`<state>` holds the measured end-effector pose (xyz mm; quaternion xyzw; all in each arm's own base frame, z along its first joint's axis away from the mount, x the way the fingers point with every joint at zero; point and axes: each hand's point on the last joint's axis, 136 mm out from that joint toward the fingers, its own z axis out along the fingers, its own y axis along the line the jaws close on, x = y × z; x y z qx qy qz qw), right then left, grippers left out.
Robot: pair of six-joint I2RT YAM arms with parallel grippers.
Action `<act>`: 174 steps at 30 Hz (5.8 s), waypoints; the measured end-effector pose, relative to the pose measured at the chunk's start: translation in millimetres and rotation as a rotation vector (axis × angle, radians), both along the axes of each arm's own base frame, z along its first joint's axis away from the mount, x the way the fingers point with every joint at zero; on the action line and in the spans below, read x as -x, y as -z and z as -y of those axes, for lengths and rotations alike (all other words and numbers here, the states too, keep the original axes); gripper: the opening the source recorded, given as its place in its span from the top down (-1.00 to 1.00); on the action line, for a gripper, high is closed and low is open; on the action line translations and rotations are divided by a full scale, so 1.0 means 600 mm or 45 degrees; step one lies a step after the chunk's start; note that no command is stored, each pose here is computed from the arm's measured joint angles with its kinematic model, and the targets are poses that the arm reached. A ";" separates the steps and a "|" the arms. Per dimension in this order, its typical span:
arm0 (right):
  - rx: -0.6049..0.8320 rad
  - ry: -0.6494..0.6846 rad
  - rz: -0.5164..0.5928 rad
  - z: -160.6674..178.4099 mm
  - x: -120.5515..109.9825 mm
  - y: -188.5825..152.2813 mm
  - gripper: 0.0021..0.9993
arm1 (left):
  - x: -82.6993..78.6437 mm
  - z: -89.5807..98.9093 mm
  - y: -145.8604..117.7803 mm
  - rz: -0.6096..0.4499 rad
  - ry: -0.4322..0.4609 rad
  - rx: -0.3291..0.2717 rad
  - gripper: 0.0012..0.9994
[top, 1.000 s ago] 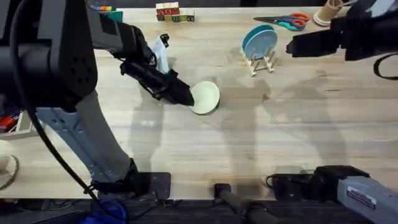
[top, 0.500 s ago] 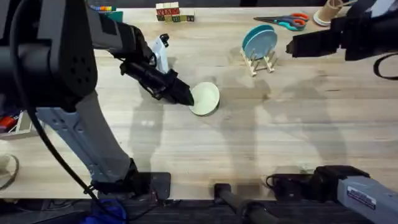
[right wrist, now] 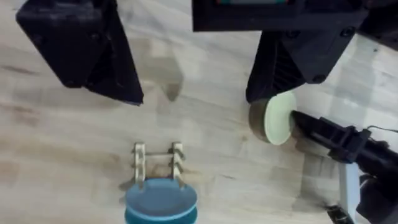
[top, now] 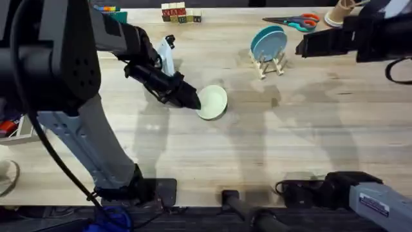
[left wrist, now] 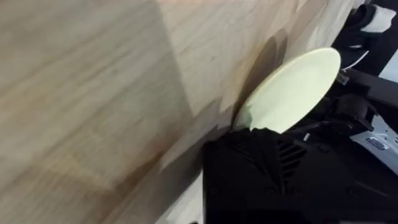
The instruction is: Pick up the plates from the table one by one and place each into a slot on the dish rack.
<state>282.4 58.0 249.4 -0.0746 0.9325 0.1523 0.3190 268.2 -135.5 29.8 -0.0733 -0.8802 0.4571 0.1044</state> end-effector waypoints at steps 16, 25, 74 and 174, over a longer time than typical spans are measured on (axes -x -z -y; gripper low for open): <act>-0.276 -0.055 -0.406 -0.058 0.005 0.080 -0.99 | 0.000 0.000 0.000 0.000 0.000 0.000 0.92; -0.376 -0.104 -0.438 -0.081 0.003 0.082 -0.99 | -0.001 0.000 0.000 0.004 -0.001 0.001 0.92; -0.587 -0.235 -0.661 -0.277 0.039 0.267 -0.99 | -0.002 0.000 0.000 0.005 -0.002 0.002 0.92; -0.620 -0.142 -0.669 -0.340 0.005 0.318 0.94 | -0.080 -0.056 -0.148 0.148 0.036 -0.361 0.92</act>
